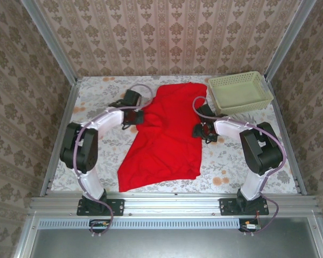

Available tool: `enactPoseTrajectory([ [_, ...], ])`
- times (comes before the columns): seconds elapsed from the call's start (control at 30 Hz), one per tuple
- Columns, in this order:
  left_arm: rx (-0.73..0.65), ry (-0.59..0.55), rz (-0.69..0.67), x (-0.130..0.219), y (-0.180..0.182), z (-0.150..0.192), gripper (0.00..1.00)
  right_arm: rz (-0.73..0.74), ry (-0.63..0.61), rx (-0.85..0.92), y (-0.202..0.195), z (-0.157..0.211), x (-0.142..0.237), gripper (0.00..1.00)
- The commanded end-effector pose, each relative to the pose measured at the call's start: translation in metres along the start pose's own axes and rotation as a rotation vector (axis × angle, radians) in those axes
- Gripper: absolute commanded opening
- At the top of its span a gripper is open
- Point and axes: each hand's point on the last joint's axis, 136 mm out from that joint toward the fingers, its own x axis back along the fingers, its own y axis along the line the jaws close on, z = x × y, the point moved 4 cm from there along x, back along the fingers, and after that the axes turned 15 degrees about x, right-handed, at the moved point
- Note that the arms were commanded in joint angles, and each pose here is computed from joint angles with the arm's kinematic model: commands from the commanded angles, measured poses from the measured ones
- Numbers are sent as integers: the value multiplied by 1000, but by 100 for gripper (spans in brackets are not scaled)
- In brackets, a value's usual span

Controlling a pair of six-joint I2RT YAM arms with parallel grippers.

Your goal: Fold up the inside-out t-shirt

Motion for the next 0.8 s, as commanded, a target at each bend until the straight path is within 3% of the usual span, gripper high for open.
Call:
enactPoseTrajectory([
  [0.0,126,-149,44,50,35,-69,0,45,111,-26,-6,23,-20,68],
  [0.13,239,-208,81,58,72,-122,0,57,119,-42,-5,22,-23,54],
  [0.33,291,-182,16,30,113,-163,3,58,124,-31,-5,23,-24,41],
  [0.4,297,-153,-27,20,122,-168,16,48,114,-25,-4,22,-23,41],
  [0.47,322,-91,-123,12,134,-164,40,20,95,-13,0,19,-19,42],
  [0.63,365,-81,-313,44,145,-146,68,-3,15,47,9,11,11,47],
  [0.77,245,-154,-168,74,92,-126,79,-10,-35,110,21,11,36,49],
])
